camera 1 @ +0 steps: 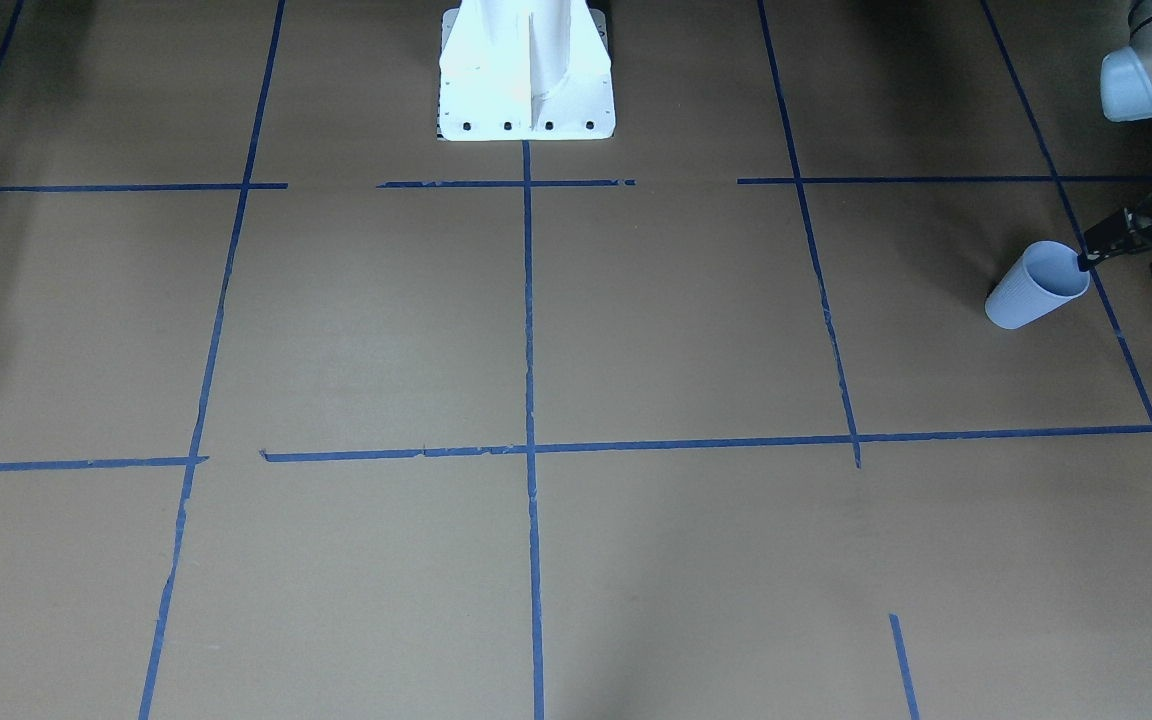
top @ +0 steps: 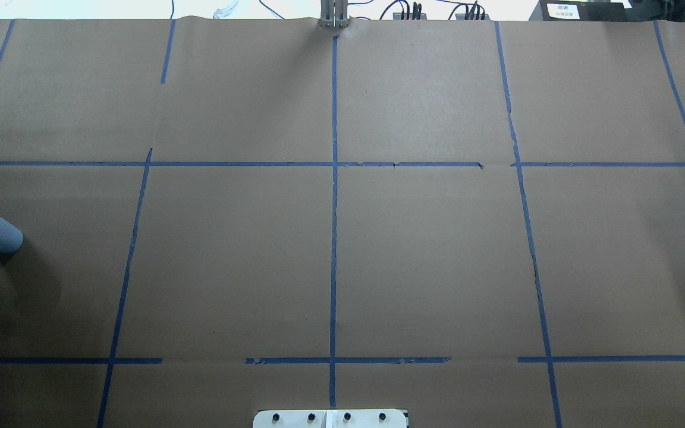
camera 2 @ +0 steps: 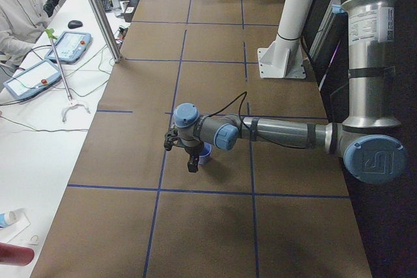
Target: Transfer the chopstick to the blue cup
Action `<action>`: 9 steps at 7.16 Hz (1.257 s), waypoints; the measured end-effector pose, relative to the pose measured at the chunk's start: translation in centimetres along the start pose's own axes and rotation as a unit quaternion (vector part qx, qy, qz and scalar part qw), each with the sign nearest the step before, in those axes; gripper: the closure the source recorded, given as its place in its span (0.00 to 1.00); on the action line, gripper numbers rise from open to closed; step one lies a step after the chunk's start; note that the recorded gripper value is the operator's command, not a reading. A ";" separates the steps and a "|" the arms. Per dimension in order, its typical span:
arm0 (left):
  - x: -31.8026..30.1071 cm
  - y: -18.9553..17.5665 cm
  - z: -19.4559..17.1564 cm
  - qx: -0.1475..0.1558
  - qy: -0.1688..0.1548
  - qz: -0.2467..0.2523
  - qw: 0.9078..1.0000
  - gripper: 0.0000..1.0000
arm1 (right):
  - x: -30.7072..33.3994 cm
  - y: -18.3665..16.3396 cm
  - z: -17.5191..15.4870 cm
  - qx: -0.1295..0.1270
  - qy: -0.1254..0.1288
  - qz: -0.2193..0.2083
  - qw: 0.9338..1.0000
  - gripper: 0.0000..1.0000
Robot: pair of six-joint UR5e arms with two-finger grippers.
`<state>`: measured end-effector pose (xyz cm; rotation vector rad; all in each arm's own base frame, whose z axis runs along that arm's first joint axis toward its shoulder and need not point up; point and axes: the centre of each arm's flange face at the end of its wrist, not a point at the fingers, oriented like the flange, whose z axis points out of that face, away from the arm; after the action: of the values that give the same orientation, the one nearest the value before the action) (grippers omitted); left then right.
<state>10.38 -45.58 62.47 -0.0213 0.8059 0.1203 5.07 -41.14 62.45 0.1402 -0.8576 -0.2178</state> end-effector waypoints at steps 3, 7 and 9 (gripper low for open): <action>1.9 -0.7 2.0 -0.013 0.005 -0.009 1.000 1.00 | 0.0 0.1 0.2 -0.003 -0.001 0.001 1.000 0.01; 12.7 -6.3 -3.2 -0.022 0.123 -0.114 0.986 1.00 | 0.0 0.3 0.3 -0.004 -0.002 0.003 1.000 0.01; 29.2 -9.1 -7.0 -0.041 0.170 -0.178 0.968 1.00 | -0.4 -0.1 0.3 -0.004 -0.003 -0.003 1.000 0.01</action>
<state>26.45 -52.13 36.34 -0.2701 1.1259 -0.1952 4.58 -41.16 62.37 0.1356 -0.8616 -0.2271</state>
